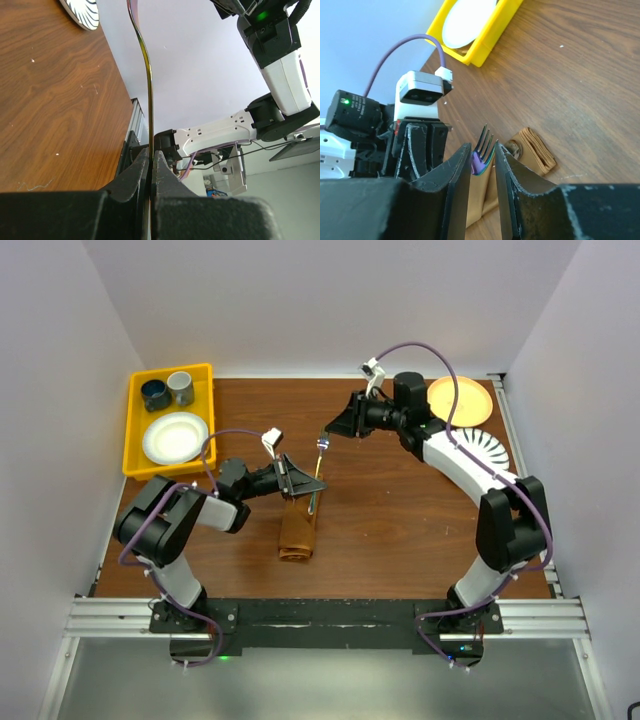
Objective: Fold the napkin into a case and place the utensils inside
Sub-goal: Pass from the left arm to the right
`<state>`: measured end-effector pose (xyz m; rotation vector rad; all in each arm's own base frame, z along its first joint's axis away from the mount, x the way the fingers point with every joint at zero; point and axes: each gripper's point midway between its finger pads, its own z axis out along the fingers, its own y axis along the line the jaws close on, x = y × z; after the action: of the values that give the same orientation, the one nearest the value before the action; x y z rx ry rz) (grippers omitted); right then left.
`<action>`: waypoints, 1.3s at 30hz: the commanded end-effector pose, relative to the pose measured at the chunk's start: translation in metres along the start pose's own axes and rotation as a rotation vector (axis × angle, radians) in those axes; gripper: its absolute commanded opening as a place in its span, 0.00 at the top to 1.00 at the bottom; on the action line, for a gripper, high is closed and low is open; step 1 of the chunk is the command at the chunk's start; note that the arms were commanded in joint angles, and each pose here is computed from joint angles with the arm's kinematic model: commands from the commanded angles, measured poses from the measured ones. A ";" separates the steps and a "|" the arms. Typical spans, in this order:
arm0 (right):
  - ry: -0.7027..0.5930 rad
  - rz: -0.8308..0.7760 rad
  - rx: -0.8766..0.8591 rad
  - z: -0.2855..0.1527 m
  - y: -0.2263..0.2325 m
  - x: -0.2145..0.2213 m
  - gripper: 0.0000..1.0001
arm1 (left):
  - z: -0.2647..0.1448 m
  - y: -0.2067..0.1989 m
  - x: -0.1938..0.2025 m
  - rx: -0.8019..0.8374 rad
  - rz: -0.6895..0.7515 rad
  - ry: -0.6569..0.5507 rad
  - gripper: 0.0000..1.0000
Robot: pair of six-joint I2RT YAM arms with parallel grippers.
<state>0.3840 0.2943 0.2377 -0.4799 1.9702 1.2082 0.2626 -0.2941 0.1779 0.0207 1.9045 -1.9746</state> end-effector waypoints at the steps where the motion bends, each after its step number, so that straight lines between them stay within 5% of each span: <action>1: -0.041 -0.031 -0.093 0.005 0.018 -0.018 0.68 | -0.006 -0.054 -0.007 0.223 0.265 -0.052 1.00; 10: -0.041 -0.033 -0.006 0.005 0.000 -0.017 0.54 | -0.007 -0.057 -0.005 0.231 0.270 -0.051 1.00; 39: -0.058 -0.008 -0.112 0.012 0.000 -0.014 0.55 | -0.008 -0.068 -0.002 0.266 0.260 -0.047 1.00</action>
<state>0.3967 0.3000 0.2353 -0.4663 1.9230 1.2958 0.2631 -0.2940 0.1746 -0.0454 1.9371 -1.9978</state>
